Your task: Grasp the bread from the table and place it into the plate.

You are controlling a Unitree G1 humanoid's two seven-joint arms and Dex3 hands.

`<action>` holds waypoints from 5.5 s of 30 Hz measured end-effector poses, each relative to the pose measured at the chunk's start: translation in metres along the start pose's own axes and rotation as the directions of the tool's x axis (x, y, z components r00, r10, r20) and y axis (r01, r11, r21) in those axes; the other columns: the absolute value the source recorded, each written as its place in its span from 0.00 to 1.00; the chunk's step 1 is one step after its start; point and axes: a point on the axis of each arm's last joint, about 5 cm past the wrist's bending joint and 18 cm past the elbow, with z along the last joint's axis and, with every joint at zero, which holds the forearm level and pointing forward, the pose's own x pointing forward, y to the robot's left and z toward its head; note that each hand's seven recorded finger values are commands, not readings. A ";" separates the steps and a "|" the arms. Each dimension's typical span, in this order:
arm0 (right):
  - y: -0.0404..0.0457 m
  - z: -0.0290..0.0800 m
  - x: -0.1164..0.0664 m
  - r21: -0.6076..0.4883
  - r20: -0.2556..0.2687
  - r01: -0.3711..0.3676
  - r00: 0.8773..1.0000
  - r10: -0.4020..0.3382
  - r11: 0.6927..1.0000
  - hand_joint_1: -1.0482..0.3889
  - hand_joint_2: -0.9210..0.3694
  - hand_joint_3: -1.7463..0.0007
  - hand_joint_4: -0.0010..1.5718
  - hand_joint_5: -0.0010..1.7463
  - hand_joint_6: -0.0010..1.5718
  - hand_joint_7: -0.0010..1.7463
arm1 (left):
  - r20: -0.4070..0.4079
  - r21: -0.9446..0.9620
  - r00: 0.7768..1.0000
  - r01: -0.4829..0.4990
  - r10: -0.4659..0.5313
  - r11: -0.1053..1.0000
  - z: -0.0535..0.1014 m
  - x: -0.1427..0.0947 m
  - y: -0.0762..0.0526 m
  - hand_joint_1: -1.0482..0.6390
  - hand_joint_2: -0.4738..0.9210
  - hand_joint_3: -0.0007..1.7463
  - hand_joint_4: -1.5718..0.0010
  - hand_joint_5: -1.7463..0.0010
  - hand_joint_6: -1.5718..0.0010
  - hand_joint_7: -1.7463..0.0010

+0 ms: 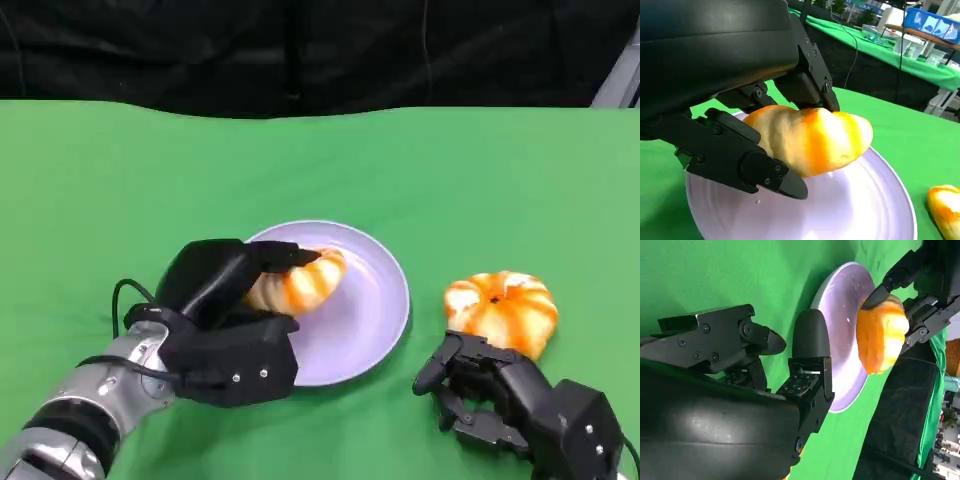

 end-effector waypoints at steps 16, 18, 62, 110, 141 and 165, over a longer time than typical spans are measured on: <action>0.0002 0.000 0.000 0.002 -0.004 0.001 1.000 -0.001 1.000 0.75 0.02 0.66 0.43 1.00 0.46 0.77 | -0.010 -0.025 0.998 0.069 -0.069 0.997 -0.003 0.000 0.008 0.07 1.00 0.41 0.66 1.00 0.73 1.00; 0.0002 0.000 0.000 0.002 -0.004 0.001 1.000 -0.001 1.000 0.75 0.02 0.67 0.43 1.00 0.46 0.77 | -0.010 -0.025 0.997 0.073 -0.073 0.997 -0.003 0.001 0.008 0.07 1.00 0.41 0.66 1.00 0.73 1.00; 0.0012 0.000 0.002 0.006 -0.007 0.000 1.000 0.000 1.000 0.75 0.00 0.69 0.43 1.00 0.46 0.76 | 0.021 -0.208 0.993 -0.112 0.119 0.972 -0.013 -0.021 0.019 0.08 1.00 0.38 0.63 0.97 0.73 0.99; -0.0015 0.000 0.002 0.004 -0.007 -0.016 1.000 0.016 1.000 0.76 0.02 0.65 0.42 1.00 0.45 0.79 | -0.296 -0.583 0.853 -0.518 0.431 0.626 -0.031 -0.082 -0.004 0.18 1.00 0.17 0.36 0.96 0.55 0.99; -0.0021 0.000 0.000 0.010 -0.007 -0.007 1.000 0.007 1.000 0.72 0.03 0.64 0.42 1.00 0.45 0.78 | -0.367 -0.587 0.885 -0.460 0.287 0.666 -0.033 -0.101 -0.027 0.67 0.87 0.41 0.23 0.98 0.22 0.98; -0.0018 0.000 0.000 -0.006 -0.008 -0.011 1.000 0.011 1.000 0.74 0.03 0.64 0.43 0.99 0.45 0.78 | -0.291 -0.618 0.929 -0.365 0.229 0.697 -0.030 -0.102 -0.031 0.62 0.60 0.75 0.39 0.17 0.36 0.29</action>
